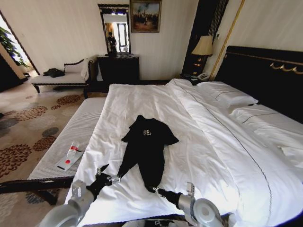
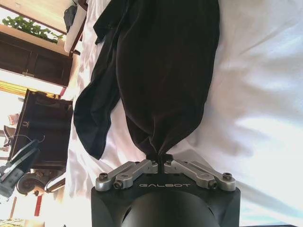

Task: Fold the clothes on the bed.

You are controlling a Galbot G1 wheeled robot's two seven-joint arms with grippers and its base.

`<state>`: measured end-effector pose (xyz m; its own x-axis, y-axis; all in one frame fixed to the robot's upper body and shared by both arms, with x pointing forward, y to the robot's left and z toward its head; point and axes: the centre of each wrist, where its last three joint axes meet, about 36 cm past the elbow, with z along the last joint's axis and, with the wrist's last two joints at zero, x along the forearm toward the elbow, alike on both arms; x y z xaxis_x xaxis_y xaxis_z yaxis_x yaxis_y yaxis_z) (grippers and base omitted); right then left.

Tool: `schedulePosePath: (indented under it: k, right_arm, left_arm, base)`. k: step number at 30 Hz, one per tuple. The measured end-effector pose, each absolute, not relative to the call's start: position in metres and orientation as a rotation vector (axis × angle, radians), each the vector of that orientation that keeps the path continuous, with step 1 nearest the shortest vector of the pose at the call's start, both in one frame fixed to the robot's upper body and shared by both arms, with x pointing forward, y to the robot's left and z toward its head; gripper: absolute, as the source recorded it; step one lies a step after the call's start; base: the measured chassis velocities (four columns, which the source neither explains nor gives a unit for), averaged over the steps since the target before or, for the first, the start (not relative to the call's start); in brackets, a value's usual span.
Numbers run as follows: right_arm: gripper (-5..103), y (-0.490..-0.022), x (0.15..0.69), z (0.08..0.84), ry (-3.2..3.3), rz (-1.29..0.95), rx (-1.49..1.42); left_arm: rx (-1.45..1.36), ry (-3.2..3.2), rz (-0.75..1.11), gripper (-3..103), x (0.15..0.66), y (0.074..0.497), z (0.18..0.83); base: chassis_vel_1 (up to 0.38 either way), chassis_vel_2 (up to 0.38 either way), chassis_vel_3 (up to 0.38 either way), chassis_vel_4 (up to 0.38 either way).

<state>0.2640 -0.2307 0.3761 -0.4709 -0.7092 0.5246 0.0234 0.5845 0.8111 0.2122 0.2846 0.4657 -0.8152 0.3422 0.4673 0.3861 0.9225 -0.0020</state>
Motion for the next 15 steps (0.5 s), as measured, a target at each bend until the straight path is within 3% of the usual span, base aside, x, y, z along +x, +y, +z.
schedulePosePath:
  k: [5,15]
  right_arm:
    - [1,-0.232,0.264,0.377,-1.879,-0.974,0.548]
    - [1,-0.234,0.264,0.377,-1.888,-0.971,0.539]
  left_arm:
    - [-0.542,-2.581,-0.194,100,0.199,0.284,0.455]
    - [-0.473,-2.501,-0.129,100,0.182,0.287,0.418]
  base:
    - [0.0,0.0,0.0,0.0]
    - [0.0,0.0,0.0,0.0]
